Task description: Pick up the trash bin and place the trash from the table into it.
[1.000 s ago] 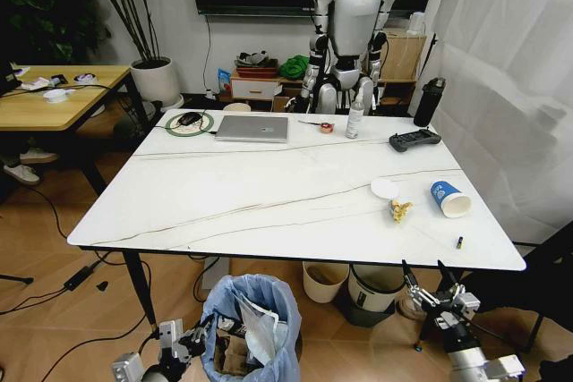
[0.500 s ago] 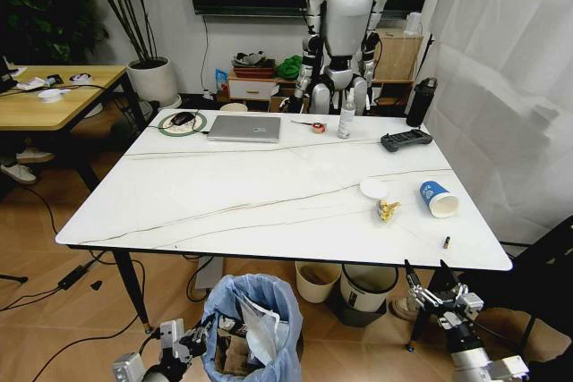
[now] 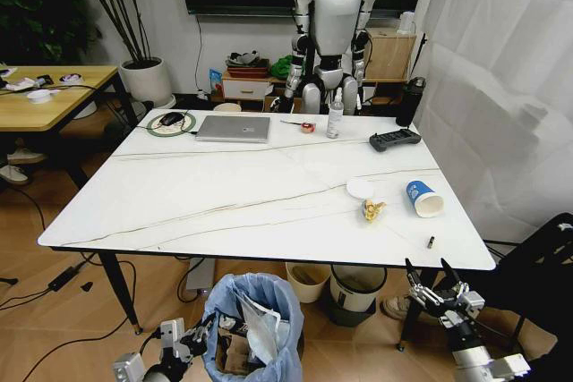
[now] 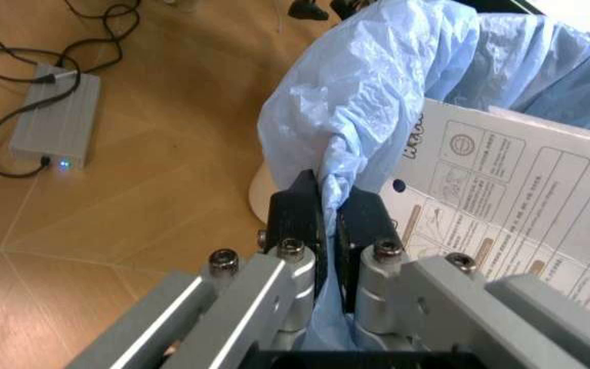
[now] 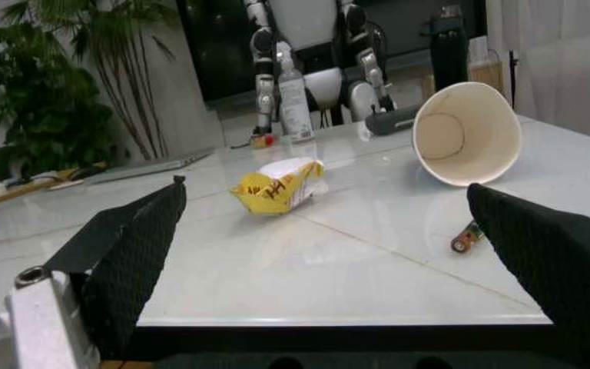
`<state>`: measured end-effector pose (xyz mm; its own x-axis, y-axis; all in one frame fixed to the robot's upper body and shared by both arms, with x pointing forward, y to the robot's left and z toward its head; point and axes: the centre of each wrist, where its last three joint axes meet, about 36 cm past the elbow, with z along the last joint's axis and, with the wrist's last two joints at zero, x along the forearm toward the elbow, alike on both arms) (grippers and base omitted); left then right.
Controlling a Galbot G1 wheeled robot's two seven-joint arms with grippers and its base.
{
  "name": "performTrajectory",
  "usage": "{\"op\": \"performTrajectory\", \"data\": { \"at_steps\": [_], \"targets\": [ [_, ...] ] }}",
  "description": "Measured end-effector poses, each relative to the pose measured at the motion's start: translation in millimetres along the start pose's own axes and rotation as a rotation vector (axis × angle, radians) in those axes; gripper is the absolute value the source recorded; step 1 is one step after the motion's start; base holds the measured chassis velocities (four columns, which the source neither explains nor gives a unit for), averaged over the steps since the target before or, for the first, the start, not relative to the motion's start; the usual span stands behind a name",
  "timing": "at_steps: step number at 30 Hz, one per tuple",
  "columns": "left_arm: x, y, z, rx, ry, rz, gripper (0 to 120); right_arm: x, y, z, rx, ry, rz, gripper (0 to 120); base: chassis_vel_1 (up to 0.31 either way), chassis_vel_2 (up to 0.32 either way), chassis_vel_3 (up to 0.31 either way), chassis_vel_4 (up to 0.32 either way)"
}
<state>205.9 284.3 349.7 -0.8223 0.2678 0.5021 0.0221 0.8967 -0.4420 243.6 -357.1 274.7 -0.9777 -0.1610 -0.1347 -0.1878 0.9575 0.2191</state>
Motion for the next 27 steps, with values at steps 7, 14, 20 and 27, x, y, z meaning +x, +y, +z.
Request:
{"op": "performTrajectory", "data": {
  "at_steps": [7,14,20,27],
  "targets": [
    [0,-1,0,0.002,-0.001,0.001,0,0,-3,-1,0.006,0.003,-0.005,100,-0.051,-0.057,0.048,0.061],
    [-1,-2,-1,0.001,-0.002,0.001,0,-1,-6,-4,0.021,0.006,-0.009,100,-0.060,-0.049,0.055,0.066],
    [0,-1,-1,0.004,-0.005,-0.003,0,-22,3,-27,0.082,-0.018,0.087,100,-0.029,-0.023,0.023,0.017],
    [3,-2,-5,0.008,-0.027,-0.018,0,-61,20,-64,0.077,0.077,0.249,100,0.000,0.000,0.000,0.000]
  ]
}}
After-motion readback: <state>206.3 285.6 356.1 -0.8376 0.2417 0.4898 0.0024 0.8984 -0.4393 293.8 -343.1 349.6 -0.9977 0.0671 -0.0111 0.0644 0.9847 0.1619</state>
